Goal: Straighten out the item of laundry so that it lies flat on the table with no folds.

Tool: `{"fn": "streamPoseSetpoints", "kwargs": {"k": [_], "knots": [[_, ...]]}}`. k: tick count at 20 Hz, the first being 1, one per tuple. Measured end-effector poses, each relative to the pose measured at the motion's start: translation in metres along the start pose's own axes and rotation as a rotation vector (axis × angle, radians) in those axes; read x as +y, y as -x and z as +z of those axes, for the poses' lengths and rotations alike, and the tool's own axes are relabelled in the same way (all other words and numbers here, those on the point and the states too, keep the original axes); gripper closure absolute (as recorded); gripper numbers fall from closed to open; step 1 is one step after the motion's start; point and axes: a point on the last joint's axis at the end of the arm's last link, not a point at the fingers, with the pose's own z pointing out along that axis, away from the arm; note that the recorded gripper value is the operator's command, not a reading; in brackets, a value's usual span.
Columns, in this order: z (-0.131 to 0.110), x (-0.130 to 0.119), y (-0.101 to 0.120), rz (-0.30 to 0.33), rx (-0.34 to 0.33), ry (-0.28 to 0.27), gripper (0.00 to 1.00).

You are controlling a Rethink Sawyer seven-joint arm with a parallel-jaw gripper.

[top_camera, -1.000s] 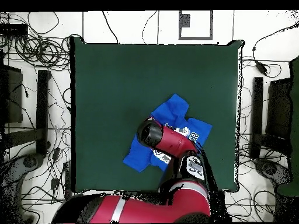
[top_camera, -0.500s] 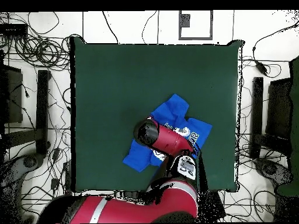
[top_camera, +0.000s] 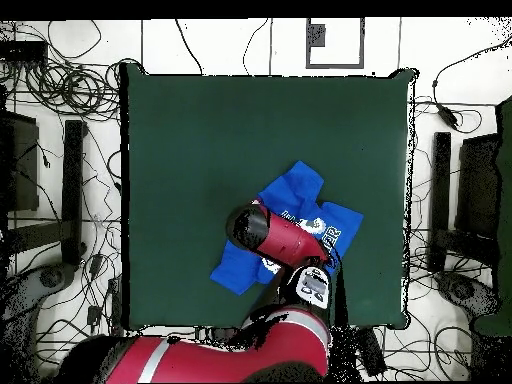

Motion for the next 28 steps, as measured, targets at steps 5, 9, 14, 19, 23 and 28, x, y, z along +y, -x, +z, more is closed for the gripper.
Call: {"fn": "streamPoseSetpoints", "kwargs": {"k": [5,9,14,19,23,28], "knots": [[0.0,0.001,0.0,0.01,0.0,-0.002,0.0],[0.0,0.002,0.0,0.018,-0.004,-0.004,0.0],[-0.001,0.008,0.002,0.031,-0.014,-0.001,0.0],[-0.002,0.027,0.007,0.051,-0.042,0.017,0.0],[-0.003,0.044,0.011,0.064,-0.052,0.041,0.0],[-0.003,0.064,0.015,0.079,-0.063,0.071,0.0]]}}
